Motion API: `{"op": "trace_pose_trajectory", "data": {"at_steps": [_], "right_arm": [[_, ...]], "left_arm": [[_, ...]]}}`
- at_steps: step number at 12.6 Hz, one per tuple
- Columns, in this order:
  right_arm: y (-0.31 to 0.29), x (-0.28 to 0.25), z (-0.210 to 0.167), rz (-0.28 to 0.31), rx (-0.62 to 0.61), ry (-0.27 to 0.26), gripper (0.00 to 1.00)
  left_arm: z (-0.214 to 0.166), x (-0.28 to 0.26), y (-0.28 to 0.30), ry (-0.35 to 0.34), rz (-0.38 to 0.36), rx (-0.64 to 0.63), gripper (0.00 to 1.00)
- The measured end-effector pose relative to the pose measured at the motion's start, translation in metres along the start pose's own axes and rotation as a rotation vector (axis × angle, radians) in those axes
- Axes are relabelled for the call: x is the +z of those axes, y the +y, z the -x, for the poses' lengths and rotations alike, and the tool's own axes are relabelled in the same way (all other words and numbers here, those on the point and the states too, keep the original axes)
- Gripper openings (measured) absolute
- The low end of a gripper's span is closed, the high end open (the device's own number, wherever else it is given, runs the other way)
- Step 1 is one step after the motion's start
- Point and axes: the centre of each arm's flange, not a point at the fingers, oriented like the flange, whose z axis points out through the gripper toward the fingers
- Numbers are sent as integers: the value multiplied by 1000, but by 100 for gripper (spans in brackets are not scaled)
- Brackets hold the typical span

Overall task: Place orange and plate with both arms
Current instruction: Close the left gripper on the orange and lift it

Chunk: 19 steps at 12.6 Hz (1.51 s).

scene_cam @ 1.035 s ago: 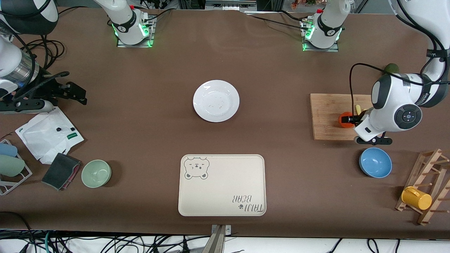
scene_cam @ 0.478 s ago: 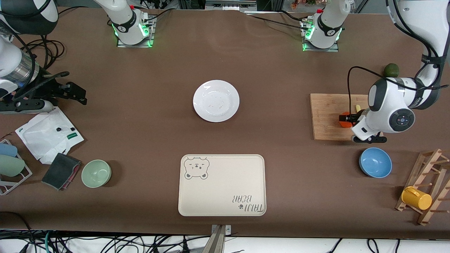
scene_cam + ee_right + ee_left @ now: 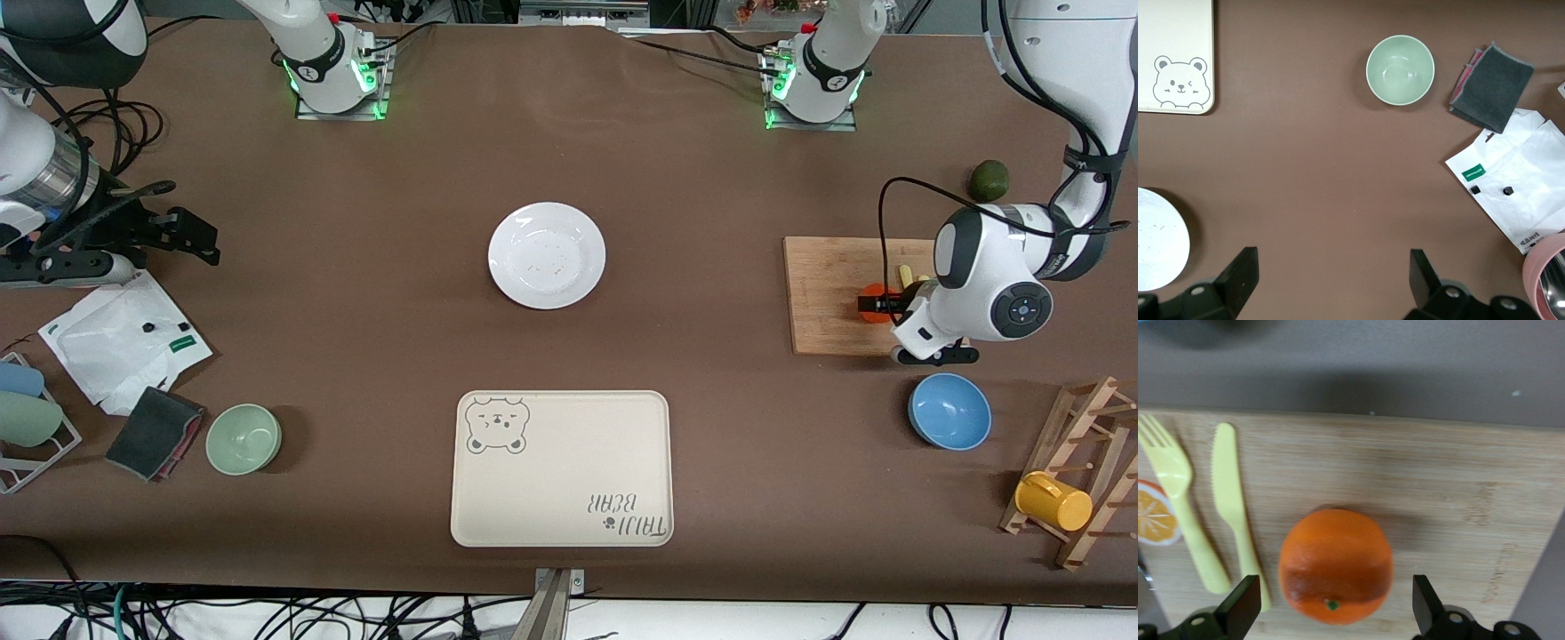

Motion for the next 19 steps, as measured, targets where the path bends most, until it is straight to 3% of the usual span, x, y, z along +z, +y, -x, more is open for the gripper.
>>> {"op": "trace_pose_trajectory", "data": {"at_steps": [4,13,15,19], "right_arm": [[0,1,0,0,1,-1,100],[1,2,-1,0,2,-3,100],[1,2,-1,0,2,-3,100],[2,3,-1,0,5,-5,100]], "left_arm": [[-4,13,-8,-7,38,3,100],[-8,28,-12,-20,43,34,100],[-8,28,-12,-21,43,34,81],[-7,23,-8,-40,43,42,80]]}}
